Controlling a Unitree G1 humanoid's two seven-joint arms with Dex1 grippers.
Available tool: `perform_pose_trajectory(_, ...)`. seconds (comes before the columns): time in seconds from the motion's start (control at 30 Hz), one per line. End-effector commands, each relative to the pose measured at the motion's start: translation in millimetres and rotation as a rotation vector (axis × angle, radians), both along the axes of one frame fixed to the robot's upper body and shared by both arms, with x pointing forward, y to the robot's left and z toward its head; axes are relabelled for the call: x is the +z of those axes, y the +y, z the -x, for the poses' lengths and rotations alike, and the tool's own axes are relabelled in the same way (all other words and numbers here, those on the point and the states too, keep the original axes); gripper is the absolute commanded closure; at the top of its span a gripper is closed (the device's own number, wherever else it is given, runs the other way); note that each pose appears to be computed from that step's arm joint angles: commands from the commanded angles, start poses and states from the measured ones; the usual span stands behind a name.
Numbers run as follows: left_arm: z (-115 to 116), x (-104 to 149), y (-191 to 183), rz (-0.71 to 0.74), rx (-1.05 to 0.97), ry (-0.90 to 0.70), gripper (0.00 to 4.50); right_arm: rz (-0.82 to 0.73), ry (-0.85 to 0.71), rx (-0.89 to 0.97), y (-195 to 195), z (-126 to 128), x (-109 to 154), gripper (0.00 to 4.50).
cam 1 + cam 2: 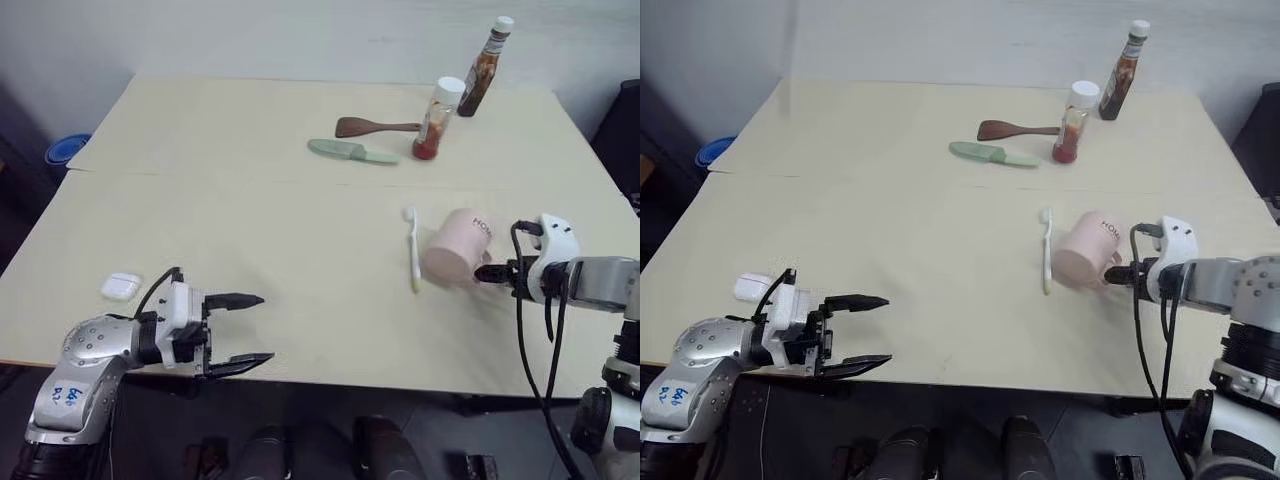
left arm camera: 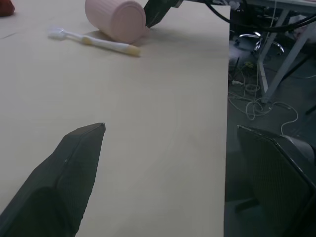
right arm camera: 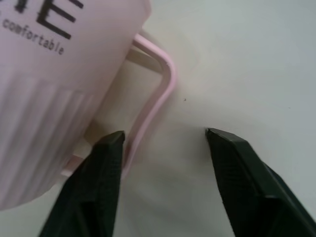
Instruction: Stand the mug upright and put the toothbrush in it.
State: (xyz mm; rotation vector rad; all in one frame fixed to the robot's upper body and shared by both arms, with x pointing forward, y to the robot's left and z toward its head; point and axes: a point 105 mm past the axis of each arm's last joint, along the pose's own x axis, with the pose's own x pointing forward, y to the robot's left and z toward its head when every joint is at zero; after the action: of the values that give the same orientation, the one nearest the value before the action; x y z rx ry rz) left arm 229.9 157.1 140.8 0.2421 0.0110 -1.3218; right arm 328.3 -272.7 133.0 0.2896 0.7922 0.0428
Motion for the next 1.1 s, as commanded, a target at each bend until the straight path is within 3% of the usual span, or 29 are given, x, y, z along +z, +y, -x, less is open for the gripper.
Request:
perform_pose_trajectory(0.03,2.3,13.8,-4.0,0.022,-0.038,-0.050,0.00,-0.057,0.043,-0.010,1.6,-2.5,-11.5,3.34)
perform_pose_trajectory(0.17,0.6,9.9,2.5,0.007,-0.002,-0.043,0.00,-0.114,0.002,-0.042,-3.2,-6.9,-11.1,4.46)
perform_pose_trajectory(0.2,0.2,9.2,4.7,0.010,0.014,-0.041,0.00,-0.142,-0.046,-0.032,-1.4,-9.7,-7.1,4.46)
perform_pose_trajectory(0.27,-0.4,8.5,9.1,0.022,0.052,-0.035,0.00,-0.149,-0.237,0.017,-0.7,-17.8,13.3,4.46)
perform_pose_trajectory(0.37,3.5,8.1,16.1,0.037,0.104,-0.020,0.00,-0.028,-0.546,0.234,13.3,-17.1,47.9,4.46)
perform_pose_trajectory(0.5,7.3,7.6,28.5,0.082,0.198,0.010,0.00,-0.064,-1.028,0.460,63.3,-11.2,90.7,4.46)
perform_pose_trajectory(0.67,2.6,5.1,39.9,0.099,0.274,0.005,0.00,-0.016,-1.202,0.757,149.3,-8.4,66.0,4.46)
perform_pose_trajectory(0.8,0.5,5.1,38.6,0.111,0.294,-0.010,0.00,0.039,-1.258,0.813,198.2,-17.0,38.9,4.46)
perform_pose_trajectory(0.9,3.5,3.6,36.6,0.123,0.308,0.000,0.00,0.145,-1.272,0.848,217.4,-23.1,11.9,4.46)
perform_pose_trajectory(1.0,9.1,-1.5,34.4,0.102,0.289,0.026,0.00,0.143,-1.275,0.849,217.0,-24.5,-0.2,4.46)
perform_pose_trajectory(1.1,8.7,-0.9,36.1,0.106,0.291,0.033,0.00,0.192,-1.295,0.887,211.3,-21.7,-4.0,3.74)
